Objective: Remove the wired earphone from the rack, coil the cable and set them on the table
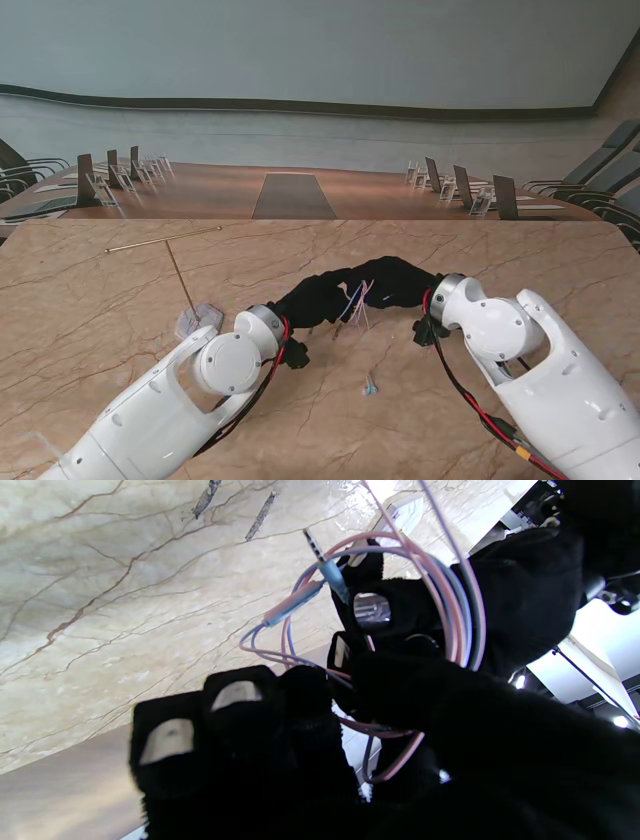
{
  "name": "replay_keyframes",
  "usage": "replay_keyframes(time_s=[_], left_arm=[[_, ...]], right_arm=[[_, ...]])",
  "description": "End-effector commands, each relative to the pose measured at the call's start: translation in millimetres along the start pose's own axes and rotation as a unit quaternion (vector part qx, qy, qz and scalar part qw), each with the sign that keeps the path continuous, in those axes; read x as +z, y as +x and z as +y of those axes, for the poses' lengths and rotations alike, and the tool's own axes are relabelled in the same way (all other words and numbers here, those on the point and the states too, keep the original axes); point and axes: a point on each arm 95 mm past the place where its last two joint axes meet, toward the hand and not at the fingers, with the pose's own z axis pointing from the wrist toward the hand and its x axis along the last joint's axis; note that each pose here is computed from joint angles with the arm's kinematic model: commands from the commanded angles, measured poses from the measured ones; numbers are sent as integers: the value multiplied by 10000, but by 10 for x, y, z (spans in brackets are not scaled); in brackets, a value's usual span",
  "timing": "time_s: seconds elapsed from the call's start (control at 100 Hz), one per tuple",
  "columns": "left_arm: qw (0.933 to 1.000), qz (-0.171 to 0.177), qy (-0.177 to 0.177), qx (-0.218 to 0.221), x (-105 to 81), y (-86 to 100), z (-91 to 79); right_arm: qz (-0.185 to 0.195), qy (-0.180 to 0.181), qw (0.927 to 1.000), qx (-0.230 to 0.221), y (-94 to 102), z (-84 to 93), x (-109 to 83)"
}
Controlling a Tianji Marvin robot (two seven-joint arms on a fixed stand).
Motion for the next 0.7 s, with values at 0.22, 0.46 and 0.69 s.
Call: replay_keyframes(time_s=[0.22,0.46,0.69], left_arm=[[9997,20,-73,245,-52,-58,-4],[9991,34,11,416,-75,-97,-35],[9988,38,73,489,-85,-118,-74]], right_arm=[[16,-51,10000,-84,-16,28,-32],[-26,-44,9999,-127,-43,21,-68],[21,-127,9996,-266,-34,93,-134]])
